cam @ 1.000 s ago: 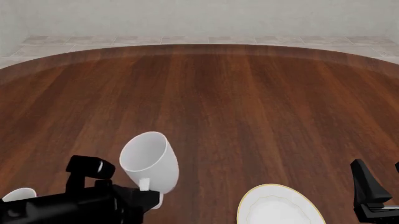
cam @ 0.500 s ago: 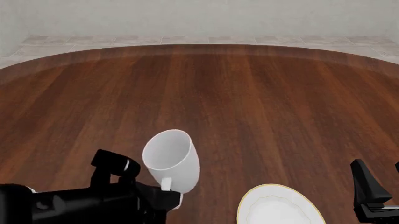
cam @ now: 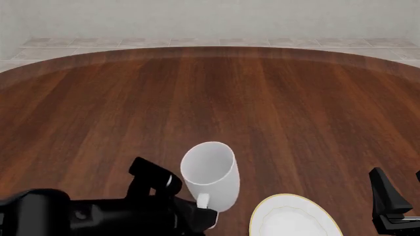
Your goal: Put the white mug on the plate.
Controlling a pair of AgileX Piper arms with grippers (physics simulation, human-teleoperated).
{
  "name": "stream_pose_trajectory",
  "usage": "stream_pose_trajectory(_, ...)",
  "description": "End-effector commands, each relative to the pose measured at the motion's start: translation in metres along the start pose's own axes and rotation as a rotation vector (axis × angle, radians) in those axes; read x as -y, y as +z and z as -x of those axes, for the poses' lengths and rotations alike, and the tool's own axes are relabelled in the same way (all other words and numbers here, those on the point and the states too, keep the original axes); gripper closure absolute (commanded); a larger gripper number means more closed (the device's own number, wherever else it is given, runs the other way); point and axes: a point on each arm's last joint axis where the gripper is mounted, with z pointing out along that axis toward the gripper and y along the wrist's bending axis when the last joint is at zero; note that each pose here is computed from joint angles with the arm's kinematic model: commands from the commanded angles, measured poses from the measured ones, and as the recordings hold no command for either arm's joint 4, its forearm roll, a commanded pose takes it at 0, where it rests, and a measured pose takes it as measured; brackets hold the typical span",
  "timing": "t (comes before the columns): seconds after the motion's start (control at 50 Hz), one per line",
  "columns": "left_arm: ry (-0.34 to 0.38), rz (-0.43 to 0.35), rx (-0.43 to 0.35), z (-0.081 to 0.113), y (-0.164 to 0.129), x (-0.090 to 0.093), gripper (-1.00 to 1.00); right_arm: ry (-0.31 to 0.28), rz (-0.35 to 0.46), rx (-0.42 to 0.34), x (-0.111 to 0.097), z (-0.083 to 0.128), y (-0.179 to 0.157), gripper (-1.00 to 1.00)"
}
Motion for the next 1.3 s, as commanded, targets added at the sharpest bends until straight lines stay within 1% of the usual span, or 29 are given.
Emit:
stream_pose_trajectory(0.02,0.082,-0.052,-0.033,0.0,0.016,0.023,1.0,0.0,0.0,0.0,0.0,0.0,0.0,-1.0)
stream_pose_trajectory(0.04,0.088,-0.063,-0.046,-0.002,0.02,0.028,1.0,0.0,0.0,0.0,0.0,0.0,0.0,-1.0)
stream_pose_trajectory(0.08,0.084,-0.054,-0.041,-0.001,0.019,0.024,1.0,0.0,0.0,0.0,0.0,0.0,0.0,-1.0)
stream_pose_trajectory(0.12,0.099,-0.049,-0.039,0.001,0.019,0.024,1.0,0.0,0.0,0.0,0.0,0.0,0.0,-1.0)
stream_pose_trajectory(0.18,0.107,-0.054,-0.048,0.002,0.022,0.028,1.0,0.0,0.0,0.0,0.0,0.0,0.0,-1.0)
stream_pose_trajectory(0.34,0.13,-0.056,-0.051,0.003,0.028,0.031,1.0,0.0,0.0,0.0,0.0,0.0,0.0,-1.0)
stream_pose_trajectory(0.36,0.137,-0.061,-0.056,0.004,0.03,0.035,1.0,0.0,0.0,0.0,0.0,0.0,0.0,-1.0)
stream_pose_trajectory(0.6,0.173,-0.081,-0.063,0.007,0.039,0.047,1.0,0.0,0.0,0.0,0.0,0.0,0.0,-1.0)
stream_pose_trajectory(0.76,0.182,-0.102,-0.071,0.004,0.049,0.055,1.0,0.0,0.0,0.0,0.0,0.0,0.0,-1.0)
stream_pose_trajectory(0.8,0.195,-0.112,-0.079,0.002,0.052,0.06,1.0,0.0,0.0,0.0,0.0,0.0,0.0,-1.0)
stream_pose_trajectory(0.92,0.21,-0.116,-0.081,0.003,0.054,0.064,1.0,0.0,0.0,0.0,0.0,0.0,0.0,-1.0)
stream_pose_trajectory(1.3,0.207,-0.146,-0.107,-0.007,0.072,0.08,1.0,0.0,0.0,0.0,0.0,0.0,0.0,-1.0)
